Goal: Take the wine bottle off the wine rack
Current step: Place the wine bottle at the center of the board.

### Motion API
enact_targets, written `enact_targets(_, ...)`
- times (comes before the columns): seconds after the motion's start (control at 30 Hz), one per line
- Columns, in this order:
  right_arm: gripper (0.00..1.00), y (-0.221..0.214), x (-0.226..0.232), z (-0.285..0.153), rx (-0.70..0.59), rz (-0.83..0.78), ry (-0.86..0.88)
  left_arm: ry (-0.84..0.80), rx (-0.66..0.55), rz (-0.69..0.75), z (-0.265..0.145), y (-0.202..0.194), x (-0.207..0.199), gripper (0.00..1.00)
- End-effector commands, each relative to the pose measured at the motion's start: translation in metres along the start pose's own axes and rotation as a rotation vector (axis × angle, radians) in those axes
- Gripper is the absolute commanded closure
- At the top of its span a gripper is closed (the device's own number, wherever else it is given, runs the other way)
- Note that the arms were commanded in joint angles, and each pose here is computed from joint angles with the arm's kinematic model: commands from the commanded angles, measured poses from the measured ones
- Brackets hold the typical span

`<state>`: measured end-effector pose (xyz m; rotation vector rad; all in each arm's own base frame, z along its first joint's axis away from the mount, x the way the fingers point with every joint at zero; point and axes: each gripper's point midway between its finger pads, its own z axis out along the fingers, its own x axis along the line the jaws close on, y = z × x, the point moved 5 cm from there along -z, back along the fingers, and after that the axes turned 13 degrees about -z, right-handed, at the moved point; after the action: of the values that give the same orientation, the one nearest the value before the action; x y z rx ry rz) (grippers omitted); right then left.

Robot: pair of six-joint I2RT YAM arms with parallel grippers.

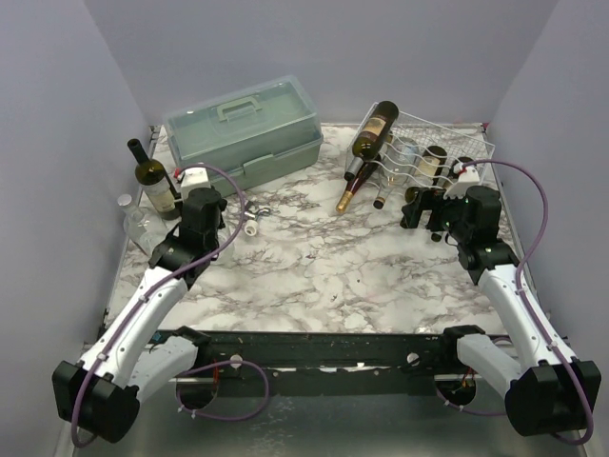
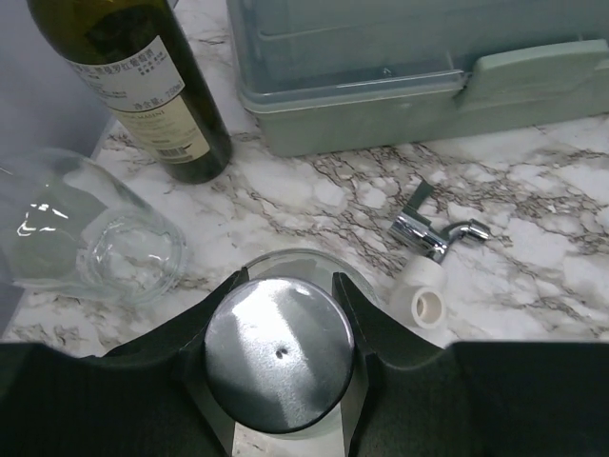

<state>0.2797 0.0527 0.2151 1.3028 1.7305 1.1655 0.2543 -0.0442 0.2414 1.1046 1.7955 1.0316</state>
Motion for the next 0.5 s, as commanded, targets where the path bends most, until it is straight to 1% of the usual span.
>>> enact_targets(0.0,0.00,-0.002,-0.004,-0.001,-0.015,-0.020,-0.019,-0.066,-0.177,-0.150,0.015,0.060,-0.016,1.00)
enact_targets(0.27,0.00,0.000,-0.004,-0.003,-0.022,-0.023,-0.021,0.016,-0.230,-0.158,0.048,0.090,-0.008,1.00)
enact_targets(0.47,0.00,0.000,-0.005,-0.003,-0.024,-0.026,-0.026,0.054,-0.235,-0.162,0.067,0.097,0.000,1.00)
